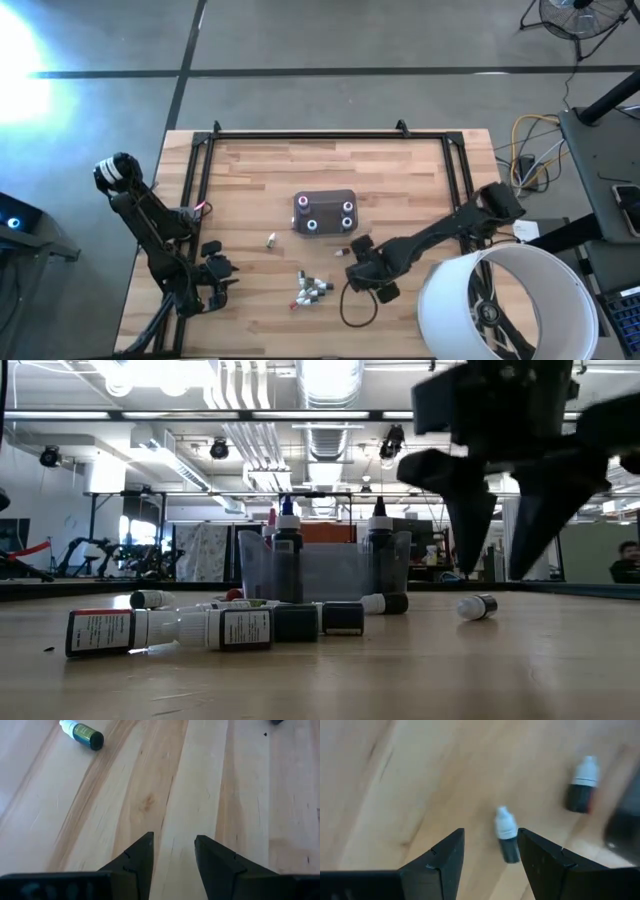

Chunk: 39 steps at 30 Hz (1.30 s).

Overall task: Pick & Place food coloring
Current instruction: Put the top right small black food coloring bottle in the black bin

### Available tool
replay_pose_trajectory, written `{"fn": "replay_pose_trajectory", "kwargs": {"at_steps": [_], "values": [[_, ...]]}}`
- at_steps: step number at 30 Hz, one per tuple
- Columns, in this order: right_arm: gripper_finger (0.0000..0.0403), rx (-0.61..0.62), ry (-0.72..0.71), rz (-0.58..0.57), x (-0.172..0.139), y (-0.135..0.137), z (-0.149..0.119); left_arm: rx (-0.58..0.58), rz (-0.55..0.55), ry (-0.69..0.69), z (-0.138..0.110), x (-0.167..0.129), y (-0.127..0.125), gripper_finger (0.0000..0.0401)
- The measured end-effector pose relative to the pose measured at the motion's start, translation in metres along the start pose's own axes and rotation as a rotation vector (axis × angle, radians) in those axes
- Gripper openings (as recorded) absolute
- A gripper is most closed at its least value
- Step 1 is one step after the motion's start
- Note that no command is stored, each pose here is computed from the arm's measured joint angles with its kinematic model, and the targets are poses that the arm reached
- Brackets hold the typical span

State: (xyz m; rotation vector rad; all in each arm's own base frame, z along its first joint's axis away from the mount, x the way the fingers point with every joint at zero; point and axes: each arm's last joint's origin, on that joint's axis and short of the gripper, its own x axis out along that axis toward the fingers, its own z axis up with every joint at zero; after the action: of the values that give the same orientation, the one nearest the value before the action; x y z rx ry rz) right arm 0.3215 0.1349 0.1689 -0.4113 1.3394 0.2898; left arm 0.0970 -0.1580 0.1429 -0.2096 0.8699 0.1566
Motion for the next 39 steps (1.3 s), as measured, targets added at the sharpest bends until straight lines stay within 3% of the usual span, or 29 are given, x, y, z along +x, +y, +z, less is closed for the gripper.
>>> {"fn": "replay_pose_trajectory", "kwargs": {"at_steps": [13,22,34,39], "values": [[0.0176,-0.062,0.003,-0.015,0.017,-0.009,-0.003,-0.078,0.004,-0.013,0.0,0.0,0.0,0.0119],[0.017,-0.027,-0.033,-0.019,0.03,-0.013,-0.01,-0.087,0.008,-0.017,0.001,0.001,0.0,0.0119],[0.0054,0.013,-0.032,0.01,0.034,-0.016,-0.012,-0.097,0.014,-0.019,0.002,0.001,0.001,0.0119],[0.0046,0.137,-0.027,-0.019,0.023,-0.021,-0.008,-0.097,0.018,-0.019,0.002,0.002,0.002,0.0119]]}}
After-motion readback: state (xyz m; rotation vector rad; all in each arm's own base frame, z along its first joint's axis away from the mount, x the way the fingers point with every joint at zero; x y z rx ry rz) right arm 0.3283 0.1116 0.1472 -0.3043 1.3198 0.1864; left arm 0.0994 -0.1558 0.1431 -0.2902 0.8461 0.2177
